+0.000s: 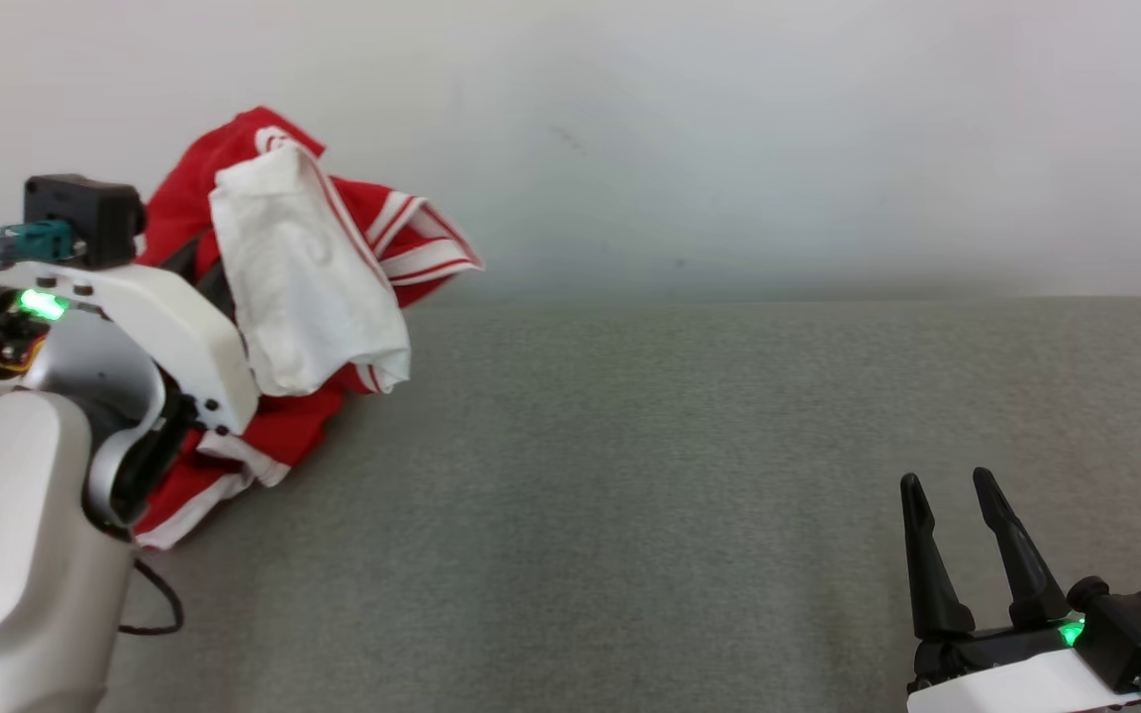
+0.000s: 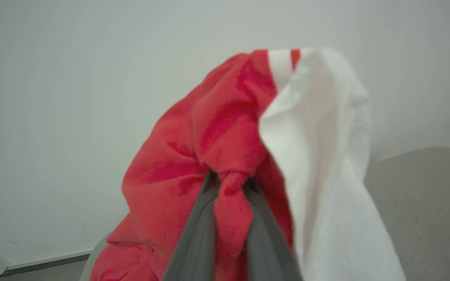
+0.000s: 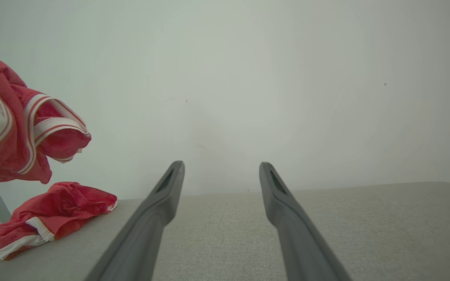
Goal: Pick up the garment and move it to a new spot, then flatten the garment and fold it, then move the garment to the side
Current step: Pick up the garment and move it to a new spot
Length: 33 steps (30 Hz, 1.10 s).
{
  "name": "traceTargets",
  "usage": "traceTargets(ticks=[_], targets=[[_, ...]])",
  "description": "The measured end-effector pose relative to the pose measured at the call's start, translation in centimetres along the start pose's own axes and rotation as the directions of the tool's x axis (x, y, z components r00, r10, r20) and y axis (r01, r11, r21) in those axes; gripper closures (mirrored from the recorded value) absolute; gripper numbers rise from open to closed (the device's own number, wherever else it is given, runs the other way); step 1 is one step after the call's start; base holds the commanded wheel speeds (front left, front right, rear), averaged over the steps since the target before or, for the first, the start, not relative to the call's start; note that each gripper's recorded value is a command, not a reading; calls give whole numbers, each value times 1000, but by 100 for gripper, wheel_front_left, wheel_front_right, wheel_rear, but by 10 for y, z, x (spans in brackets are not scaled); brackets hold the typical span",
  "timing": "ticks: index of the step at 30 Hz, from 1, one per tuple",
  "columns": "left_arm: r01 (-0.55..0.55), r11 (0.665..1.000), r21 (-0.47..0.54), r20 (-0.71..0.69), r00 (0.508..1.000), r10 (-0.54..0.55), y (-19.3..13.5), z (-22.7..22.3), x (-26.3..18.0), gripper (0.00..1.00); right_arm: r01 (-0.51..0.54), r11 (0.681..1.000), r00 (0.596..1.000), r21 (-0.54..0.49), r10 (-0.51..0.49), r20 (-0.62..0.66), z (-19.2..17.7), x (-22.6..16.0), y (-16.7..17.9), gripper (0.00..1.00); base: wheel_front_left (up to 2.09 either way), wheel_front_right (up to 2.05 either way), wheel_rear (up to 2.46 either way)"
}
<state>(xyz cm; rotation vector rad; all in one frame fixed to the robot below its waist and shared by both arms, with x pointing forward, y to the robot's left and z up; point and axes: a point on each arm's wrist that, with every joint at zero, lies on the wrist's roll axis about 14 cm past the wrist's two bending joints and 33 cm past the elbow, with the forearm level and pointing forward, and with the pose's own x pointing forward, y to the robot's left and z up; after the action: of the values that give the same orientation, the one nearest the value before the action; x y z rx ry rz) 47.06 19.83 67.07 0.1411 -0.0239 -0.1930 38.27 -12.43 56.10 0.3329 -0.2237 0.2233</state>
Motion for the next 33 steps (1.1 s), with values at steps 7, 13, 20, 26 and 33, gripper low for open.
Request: traceTargets(ticks=[7,13,20,26,33], targets=[[190,981,-25,136,973,-185,-83,37,6,100,79,996,996,-28,-78,39,17,-17,-24,0,0,0,0],[332,942,-56,175,932,-318,-155,26,13,100,154,987,985,-40,-150,90,36,-31,-47,0,0,0,0],[479,855,-202,135,878,-460,-242,-25,20,100,246,967,962,-72,-235,135,57,-50,-77,0,0,0,0],[513,818,-261,24,850,-526,-285,-99,29,100,294,952,952,-84,-284,115,52,-54,-92,0,0,0,0],[567,780,-265,-109,786,-608,-317,-165,18,0,309,947,950,-85,-303,74,38,-52,-98,0,0,0,0]])
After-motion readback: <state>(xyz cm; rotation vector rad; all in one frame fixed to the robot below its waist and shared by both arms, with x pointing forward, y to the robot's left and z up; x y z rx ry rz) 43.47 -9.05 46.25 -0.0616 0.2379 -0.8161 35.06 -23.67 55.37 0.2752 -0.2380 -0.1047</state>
